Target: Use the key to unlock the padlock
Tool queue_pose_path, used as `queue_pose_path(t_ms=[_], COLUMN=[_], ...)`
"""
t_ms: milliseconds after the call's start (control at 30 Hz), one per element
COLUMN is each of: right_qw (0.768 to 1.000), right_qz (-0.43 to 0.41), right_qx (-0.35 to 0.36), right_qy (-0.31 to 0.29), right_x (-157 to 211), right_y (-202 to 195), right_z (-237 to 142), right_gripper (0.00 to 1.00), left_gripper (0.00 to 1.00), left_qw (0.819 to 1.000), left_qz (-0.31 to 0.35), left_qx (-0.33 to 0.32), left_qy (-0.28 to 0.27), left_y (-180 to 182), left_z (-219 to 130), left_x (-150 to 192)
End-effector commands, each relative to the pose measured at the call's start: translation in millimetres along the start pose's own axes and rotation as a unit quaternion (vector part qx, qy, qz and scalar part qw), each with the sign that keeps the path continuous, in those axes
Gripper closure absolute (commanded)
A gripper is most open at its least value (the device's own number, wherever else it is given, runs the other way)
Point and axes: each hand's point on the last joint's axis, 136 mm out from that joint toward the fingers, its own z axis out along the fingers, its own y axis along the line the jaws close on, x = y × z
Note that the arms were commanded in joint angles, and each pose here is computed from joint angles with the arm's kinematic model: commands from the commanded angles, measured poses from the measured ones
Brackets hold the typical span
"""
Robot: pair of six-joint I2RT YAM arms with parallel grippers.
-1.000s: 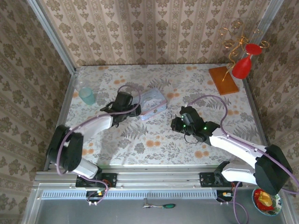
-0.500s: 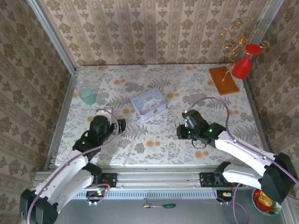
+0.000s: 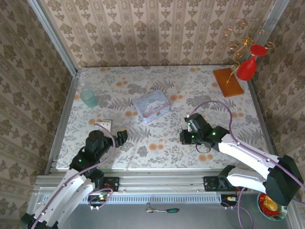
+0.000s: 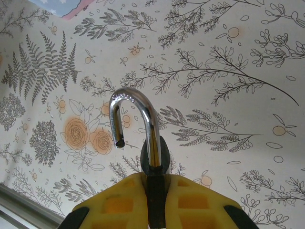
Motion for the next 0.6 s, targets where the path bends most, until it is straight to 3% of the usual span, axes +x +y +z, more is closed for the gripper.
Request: queue_pose_path(t_ms=[0, 567], right_qw=[1.000, 0.994], right_qz=[0.004, 0.035], right_qx=[0.004, 0.032], right_qy=[0.026, 0.099], right_x=[13.8, 39.8], right_y=[-6.3, -23.5], right_z=[6.2, 40.8], right_gripper=[0.99, 0.96], left_gripper=[0.19, 0.19], left_qw=[1.000, 1.000], left_qz=[0.004, 0.002], left_qx=[-0.013, -0.017], left_qy=[0.005, 0.000], left_y=[6.4, 8.6], left_z=[1.0, 2.8], left_x=[6.8, 7.7])
